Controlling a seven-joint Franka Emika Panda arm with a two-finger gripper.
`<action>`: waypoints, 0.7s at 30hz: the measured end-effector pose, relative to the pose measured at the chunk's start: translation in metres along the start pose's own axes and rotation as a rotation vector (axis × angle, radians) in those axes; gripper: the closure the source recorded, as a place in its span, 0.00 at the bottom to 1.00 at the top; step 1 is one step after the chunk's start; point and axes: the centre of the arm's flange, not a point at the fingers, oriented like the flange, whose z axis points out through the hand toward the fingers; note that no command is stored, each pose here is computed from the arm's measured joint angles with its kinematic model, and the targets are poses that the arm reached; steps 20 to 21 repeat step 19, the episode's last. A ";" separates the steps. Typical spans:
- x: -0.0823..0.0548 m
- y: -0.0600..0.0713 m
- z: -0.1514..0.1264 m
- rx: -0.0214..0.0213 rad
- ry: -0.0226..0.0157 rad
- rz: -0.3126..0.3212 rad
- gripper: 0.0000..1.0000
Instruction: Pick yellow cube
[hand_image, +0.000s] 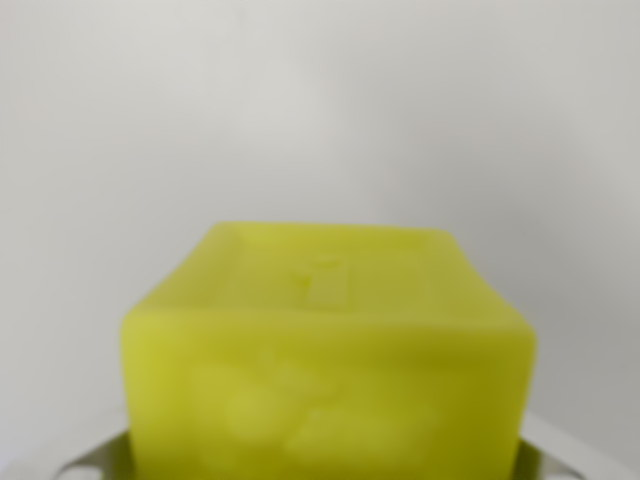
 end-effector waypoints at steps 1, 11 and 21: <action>0.000 0.000 -0.003 0.0000 0.0002 0.000 1.00; 0.000 0.000 -0.025 0.0001 0.0005 0.000 1.00; 0.000 0.000 -0.025 0.0001 0.0003 0.000 1.00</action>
